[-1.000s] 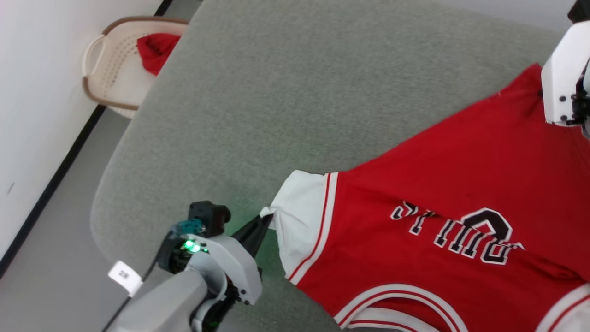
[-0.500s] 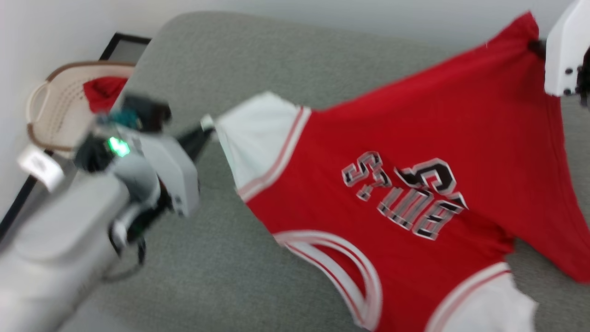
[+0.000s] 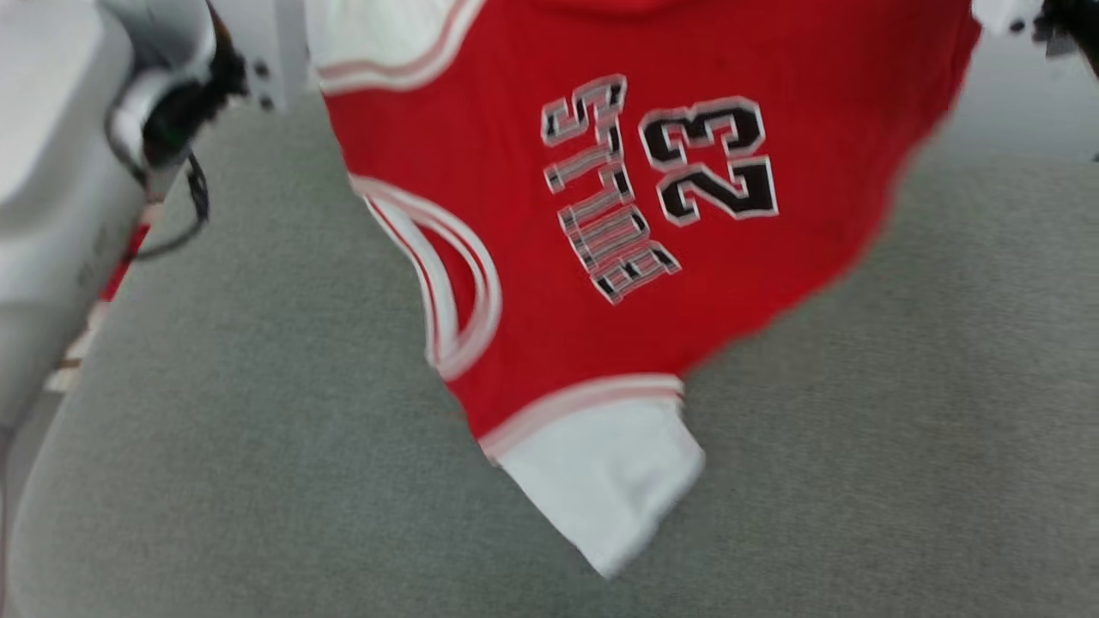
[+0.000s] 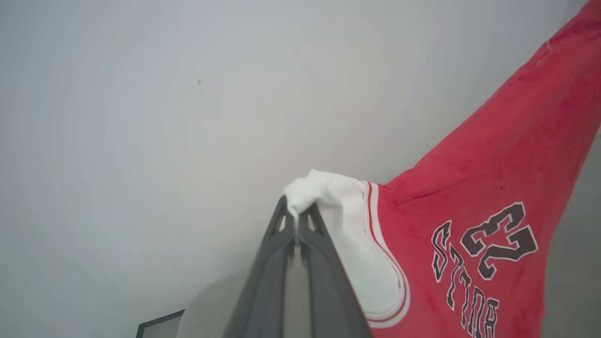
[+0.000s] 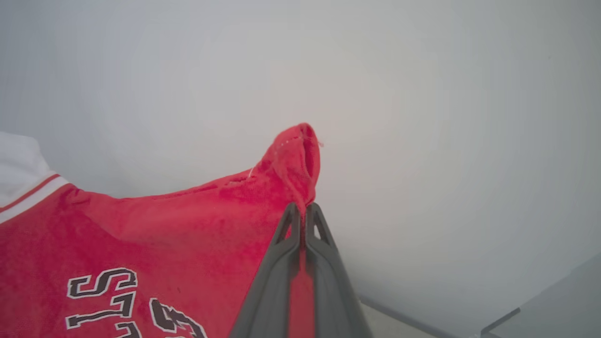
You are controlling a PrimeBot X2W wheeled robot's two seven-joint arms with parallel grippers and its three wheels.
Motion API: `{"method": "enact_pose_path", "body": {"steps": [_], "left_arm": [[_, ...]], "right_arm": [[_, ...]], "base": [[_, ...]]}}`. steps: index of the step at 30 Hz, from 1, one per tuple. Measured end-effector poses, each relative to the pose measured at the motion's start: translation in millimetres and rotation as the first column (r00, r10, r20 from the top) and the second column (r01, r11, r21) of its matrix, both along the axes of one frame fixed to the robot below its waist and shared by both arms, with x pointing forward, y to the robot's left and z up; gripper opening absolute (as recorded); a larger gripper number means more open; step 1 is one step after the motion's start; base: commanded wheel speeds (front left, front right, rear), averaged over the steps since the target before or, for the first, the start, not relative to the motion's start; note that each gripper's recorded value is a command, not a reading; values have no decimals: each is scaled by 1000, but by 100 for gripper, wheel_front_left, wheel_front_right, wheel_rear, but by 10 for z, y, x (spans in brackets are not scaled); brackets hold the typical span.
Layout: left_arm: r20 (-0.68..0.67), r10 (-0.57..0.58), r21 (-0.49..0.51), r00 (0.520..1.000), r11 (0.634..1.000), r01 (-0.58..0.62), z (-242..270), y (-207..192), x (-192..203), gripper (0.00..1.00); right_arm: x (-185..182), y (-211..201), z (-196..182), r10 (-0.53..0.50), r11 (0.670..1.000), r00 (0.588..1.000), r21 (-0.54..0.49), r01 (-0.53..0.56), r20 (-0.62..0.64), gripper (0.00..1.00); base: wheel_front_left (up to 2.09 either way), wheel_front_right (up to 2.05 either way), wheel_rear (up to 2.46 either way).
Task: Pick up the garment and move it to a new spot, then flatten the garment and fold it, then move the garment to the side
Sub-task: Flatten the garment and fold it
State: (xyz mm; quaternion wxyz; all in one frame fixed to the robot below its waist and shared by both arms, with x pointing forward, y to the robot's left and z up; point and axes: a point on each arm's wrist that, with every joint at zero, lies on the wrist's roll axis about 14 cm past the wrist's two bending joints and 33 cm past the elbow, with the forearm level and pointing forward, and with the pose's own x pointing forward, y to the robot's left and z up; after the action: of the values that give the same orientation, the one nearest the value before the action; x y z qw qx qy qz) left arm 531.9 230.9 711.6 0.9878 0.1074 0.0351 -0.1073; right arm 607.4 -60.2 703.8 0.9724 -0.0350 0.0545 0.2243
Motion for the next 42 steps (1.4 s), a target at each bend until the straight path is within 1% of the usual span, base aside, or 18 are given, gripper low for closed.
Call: {"method": "enact_pose_path", "body": {"steps": [3,7,10,16,17,22,25,28,30,33,34,36,39,42], "left_arm": [[63,4,28,998,1000,-6,295,-32,61,0],[150,9,34,989,999,-14,680,-74,88,0],[208,18,40,978,999,-27,928,-81,99,0],[308,41,47,950,997,-58,1267,-51,181,0],[324,45,41,945,997,-62,1308,-41,207,0],[395,54,78,917,993,-91,1431,0,408,0],[433,56,93,900,990,-106,1473,30,571,0],[478,64,95,876,988,-124,1542,63,749,0],[528,64,76,847,990,-122,1660,50,853,0],[615,56,45,786,993,-106,1859,-35,996,0],[627,48,44,777,994,-98,1872,-88,1065,0],[657,38,32,753,996,-79,1875,-182,1203,0],[672,17,26,741,999,-47,1748,-317,1450,0],[653,4,33,757,999,-34,1430,-405,1751,0]], "right_arm": [[-46,-71,296,-25,999,995,34,22,96,0],[-126,-162,563,-55,997,984,64,45,168,0],[-183,-214,713,-70,995,978,79,55,198,0],[-175,-314,827,-93,993,970,88,75,225,0],[-151,-328,831,-97,993,968,91,77,231,0],[28,-402,849,-118,990,956,105,93,268,0],[164,-425,854,-129,989,942,113,98,310,0],[307,-431,853,-135,988,920,118,98,368,0],[409,-460,848,-142,988,899,118,102,415,0],[577,-530,813,-157,986,868,119,113,471,0],[642,-552,772,-158,987,861,105,122,484,0],[776,-607,688,-171,985,848,115,131,502,0],[998,-715,461,-196,980,836,123,154,513,0],[1243,-791,20,-214,977,852,116,180,477,0]], "base": [[0,0,0],[0,0,0],[0,0,0],[0,0,0],[0,0,0],[0,0,0],[0,0,0],[0,0,0],[0,0,0],[0,0,0],[0,0,0],[0,0,0],[0,0,0],[0,0,0]]}}
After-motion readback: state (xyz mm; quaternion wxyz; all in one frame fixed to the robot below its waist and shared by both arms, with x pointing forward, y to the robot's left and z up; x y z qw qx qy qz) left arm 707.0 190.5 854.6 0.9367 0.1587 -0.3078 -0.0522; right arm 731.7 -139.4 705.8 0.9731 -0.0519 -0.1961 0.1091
